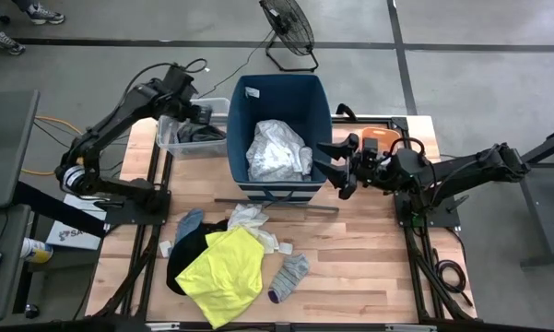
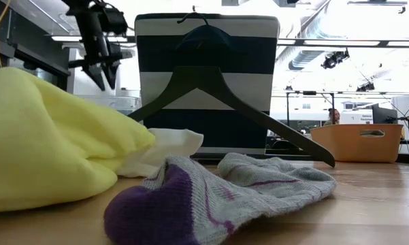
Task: Pick & Place Cloths
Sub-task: Put the grey sock into the orange bin
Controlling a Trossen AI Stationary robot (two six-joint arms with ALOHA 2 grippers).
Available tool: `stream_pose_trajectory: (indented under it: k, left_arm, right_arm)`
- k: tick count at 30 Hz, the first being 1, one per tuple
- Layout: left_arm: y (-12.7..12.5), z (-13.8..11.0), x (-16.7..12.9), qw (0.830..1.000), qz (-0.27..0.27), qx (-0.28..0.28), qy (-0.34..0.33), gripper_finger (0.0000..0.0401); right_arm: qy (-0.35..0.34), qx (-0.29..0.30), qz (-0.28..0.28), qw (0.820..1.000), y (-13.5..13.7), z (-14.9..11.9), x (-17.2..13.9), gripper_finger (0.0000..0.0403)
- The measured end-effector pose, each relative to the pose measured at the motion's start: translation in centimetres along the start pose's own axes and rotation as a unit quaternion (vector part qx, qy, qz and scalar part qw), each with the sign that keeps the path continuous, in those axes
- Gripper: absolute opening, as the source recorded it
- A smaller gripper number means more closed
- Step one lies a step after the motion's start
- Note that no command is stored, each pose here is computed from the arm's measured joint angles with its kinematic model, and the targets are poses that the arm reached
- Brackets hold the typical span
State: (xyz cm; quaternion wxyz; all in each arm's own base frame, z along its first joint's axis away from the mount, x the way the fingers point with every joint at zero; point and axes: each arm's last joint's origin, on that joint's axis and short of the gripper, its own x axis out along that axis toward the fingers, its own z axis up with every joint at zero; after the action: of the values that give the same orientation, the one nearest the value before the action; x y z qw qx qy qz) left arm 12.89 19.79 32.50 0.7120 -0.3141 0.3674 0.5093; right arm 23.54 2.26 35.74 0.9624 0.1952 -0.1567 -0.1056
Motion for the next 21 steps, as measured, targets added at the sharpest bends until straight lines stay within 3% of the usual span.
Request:
stream_pose_trajectory:
  k: [9,21]
  left_arm:
    - [0.3,-2.5,-5.6,0.995,-0.086,0.015,-0.046,0.0009]
    - [-3.4,-6.4,-9.9,0.97,-0.197,0.122,-0.074,0.0001]
  right_arm:
    - [0.006,-0.004,0.008,1.0,0.0,0.1,-0.2,0.029]
    - [-0.003,-0.016,0.016,1.0,0.1,0.9,-0.6,0.029]
